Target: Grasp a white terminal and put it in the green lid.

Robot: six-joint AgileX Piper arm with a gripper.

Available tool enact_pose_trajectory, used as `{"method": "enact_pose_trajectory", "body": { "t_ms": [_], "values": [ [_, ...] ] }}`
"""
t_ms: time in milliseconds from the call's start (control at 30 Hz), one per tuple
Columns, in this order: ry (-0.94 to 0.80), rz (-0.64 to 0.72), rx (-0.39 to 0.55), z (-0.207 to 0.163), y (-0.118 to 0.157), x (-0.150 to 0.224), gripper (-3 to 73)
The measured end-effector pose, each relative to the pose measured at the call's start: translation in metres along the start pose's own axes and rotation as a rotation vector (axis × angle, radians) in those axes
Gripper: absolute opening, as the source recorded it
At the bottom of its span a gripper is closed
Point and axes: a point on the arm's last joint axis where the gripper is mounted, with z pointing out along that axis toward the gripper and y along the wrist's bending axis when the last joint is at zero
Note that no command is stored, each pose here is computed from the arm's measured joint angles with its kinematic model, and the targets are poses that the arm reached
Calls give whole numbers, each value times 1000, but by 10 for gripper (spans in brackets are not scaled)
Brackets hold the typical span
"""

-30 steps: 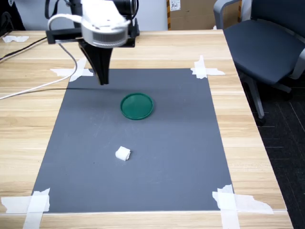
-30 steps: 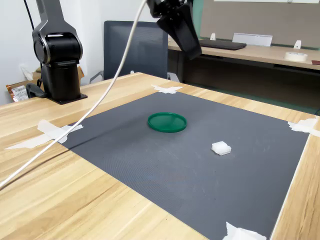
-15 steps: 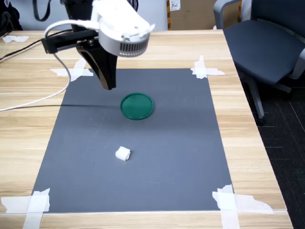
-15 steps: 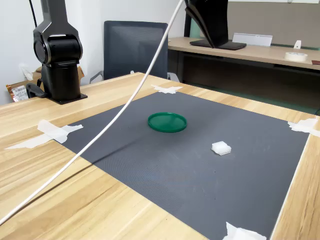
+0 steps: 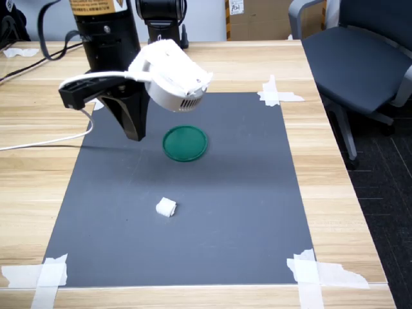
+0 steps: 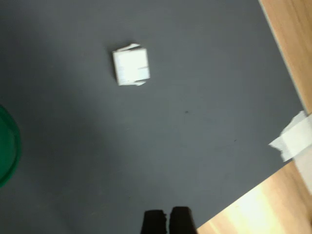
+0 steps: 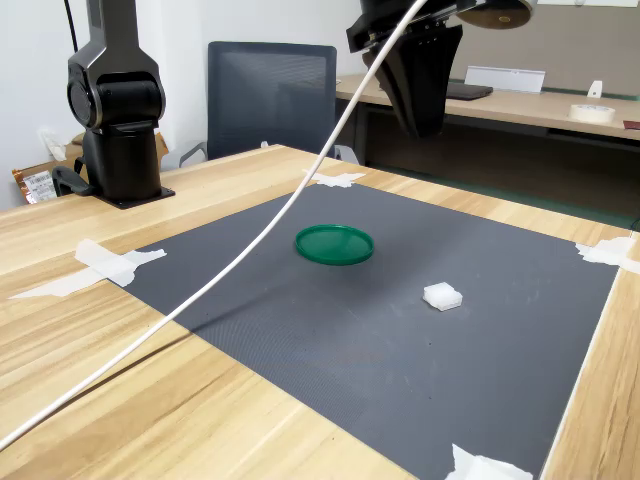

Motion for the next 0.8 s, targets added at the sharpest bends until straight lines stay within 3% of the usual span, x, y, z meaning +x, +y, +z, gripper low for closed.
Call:
{"method": "enact_pose_trajectory", "body": {
  "t_ms": [233,367,533,733,800],
  "values": [
    [-24,-7,20,0,-2,-2,-22],
    [-42,-12,9,1,-1,-4,37],
    [-35,16,-19,9,-1,-4,240],
    [-31,134,-34,18,-9,-8,550],
    [-35,153,-38,21,-12,-11,602]
  ]
}}
